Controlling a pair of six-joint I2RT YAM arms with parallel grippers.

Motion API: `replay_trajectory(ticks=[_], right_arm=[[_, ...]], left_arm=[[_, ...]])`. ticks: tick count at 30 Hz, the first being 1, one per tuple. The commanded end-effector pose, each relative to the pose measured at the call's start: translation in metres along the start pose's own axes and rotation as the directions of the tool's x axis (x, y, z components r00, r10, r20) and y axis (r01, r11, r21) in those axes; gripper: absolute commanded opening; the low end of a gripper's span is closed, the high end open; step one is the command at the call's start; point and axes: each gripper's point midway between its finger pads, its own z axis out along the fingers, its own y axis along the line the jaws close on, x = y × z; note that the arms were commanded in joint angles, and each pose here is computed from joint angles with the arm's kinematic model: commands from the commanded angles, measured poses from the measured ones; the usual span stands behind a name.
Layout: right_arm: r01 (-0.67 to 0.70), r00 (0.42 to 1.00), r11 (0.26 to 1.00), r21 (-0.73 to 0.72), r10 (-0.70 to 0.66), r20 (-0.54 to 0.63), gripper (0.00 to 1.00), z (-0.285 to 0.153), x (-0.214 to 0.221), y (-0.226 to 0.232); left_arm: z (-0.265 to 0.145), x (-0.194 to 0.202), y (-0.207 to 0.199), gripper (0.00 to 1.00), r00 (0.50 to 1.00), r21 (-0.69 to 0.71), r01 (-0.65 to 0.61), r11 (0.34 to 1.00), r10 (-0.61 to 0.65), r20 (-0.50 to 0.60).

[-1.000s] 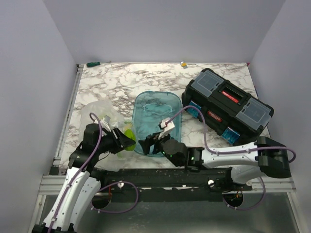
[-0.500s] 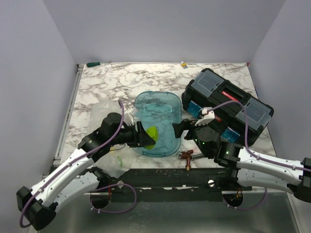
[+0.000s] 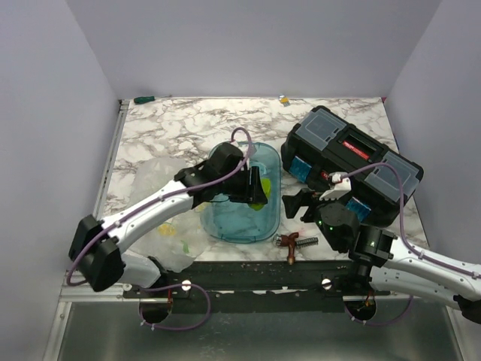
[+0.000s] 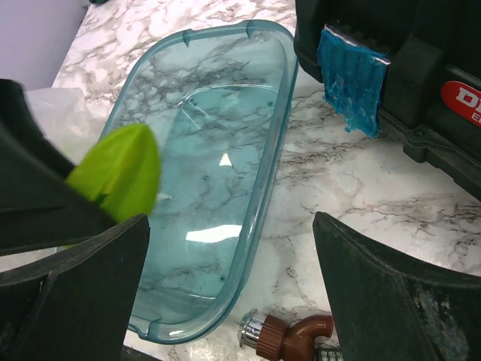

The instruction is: Take the fake fruits out of the plastic bag

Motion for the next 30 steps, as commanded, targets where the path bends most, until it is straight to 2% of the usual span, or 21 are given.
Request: replay_trajectory(ticks=[1, 7, 13, 17, 21, 25, 30], right_arm=[[-0.012, 1.0, 1.0, 0.026, 0.013, -0.025, 0.93, -0.003, 0.007, -0.009], [-0.027, 1.0, 0.999, 0.02, 0.028, -0.009, 0.93, -0.008, 0.001, -0.011], [-0.049, 0.999, 0.999, 0.012, 0.049, 0.0, 0.93, -0.011, 0.003, -0.015], [-0.057, 0.998, 0.998, 0.003, 0.057, -0.002, 0.93, -0.012, 0.003, -0.014], [-0.062, 0.998, 0.998, -0.002, 0.062, 0.002, 0.92, -0.012, 0.0, -0.013], [-0.065, 0.998, 0.998, -0.007, 0.065, -0.007, 0.92, -0.012, 0.002, -0.012], [-0.051, 0.998, 0.999, -0.006, 0.051, -0.023, 0.93, -0.007, 0.009, -0.009]], left_arm=[[0.027, 0.003, 0.041, 0.4, 0.997, -0.2, -0.07, 0.977, 0.06, -0.057], [0.062, 0.034, 0.073, 0.42, 0.98, -0.261, -0.073, 0.963, 0.02, -0.198], [0.077, 0.046, 0.102, 0.56, 0.963, -0.339, -0.119, 0.933, 0.026, -0.268], [0.088, 0.048, 0.103, 0.67, 0.961, -0.341, -0.095, 0.935, -0.004, -0.278], [0.091, 0.049, 0.101, 0.71, 0.957, -0.334, -0.085, 0.939, -0.017, -0.29], [0.074, 0.036, 0.087, 0.73, 0.969, -0.311, -0.107, 0.944, 0.03, -0.243], [0.036, 0.021, 0.049, 0.75, 0.981, -0.204, -0.127, 0.971, 0.092, -0.171]])
